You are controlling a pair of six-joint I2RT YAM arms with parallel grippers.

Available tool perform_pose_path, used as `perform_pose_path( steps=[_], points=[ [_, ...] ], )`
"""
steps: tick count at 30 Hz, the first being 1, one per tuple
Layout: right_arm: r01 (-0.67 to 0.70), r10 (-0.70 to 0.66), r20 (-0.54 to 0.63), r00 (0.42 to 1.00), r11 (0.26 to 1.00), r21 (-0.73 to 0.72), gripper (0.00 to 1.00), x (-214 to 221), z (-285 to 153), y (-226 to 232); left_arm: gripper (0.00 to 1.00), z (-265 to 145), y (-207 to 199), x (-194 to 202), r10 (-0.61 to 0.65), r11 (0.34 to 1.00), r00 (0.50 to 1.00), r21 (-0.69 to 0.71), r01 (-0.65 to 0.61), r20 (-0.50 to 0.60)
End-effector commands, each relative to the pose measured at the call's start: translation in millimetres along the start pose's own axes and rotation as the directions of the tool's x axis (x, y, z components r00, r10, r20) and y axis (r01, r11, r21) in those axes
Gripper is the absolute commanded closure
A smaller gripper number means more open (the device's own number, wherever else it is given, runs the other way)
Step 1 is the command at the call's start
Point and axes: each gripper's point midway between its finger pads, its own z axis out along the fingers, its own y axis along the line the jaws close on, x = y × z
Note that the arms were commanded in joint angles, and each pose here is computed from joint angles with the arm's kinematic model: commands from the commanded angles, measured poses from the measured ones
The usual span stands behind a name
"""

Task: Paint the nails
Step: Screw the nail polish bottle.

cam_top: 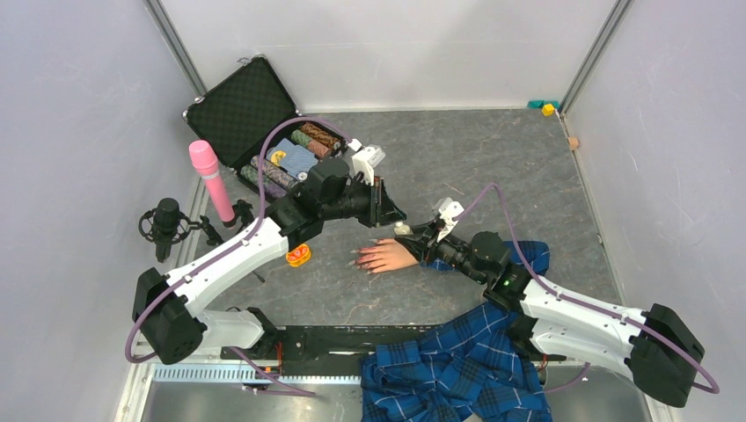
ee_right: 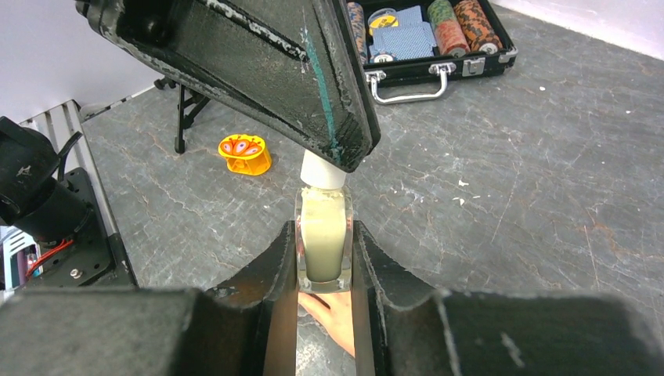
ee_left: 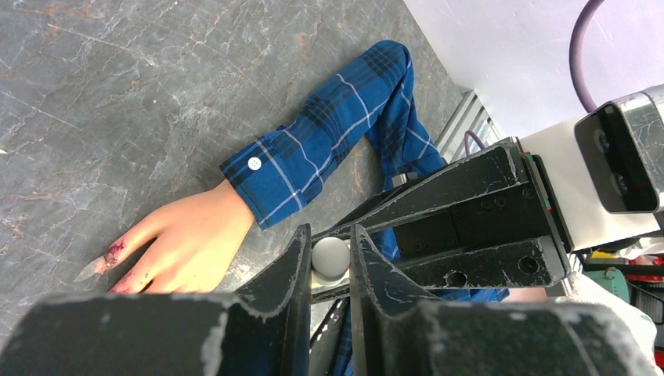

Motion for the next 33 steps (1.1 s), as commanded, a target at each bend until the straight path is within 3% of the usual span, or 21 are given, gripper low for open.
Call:
perform_pose_path(
  steps=[1,3,13,23,33],
  points=[
    [-0.014,0.013,0.096,0.995,1.000,0.010,1.00,-33,4,1,0.93,-4,-19,9,-0.040,0.994,0.999,0.100,0.041,-0.014],
    [-0.015,0.015,0.107,0.994,1.000,0.001,1.00,-40,4,3,0.98,-6,-18,12,-0.033,0.994,0.999,0.105,0.035,-0.013],
    [-0.070,0.110,0.220,0.969,0.980,-0.184,1.00,-87,0,38,0.98,-38,-45,27,0.059,0.959,0.997,0.274,-0.069,0.043],
    [-0.044,0.217,0.365,0.906,0.903,-0.427,1.00,-138,-26,79,0.98,-79,-85,37,0.156,0.854,0.980,0.481,-0.197,0.124],
    [-0.002,0.256,0.379,0.889,0.831,-0.557,1.00,-154,-32,103,0.98,-98,-105,40,0.206,0.792,0.973,0.567,-0.228,0.104]
  ],
)
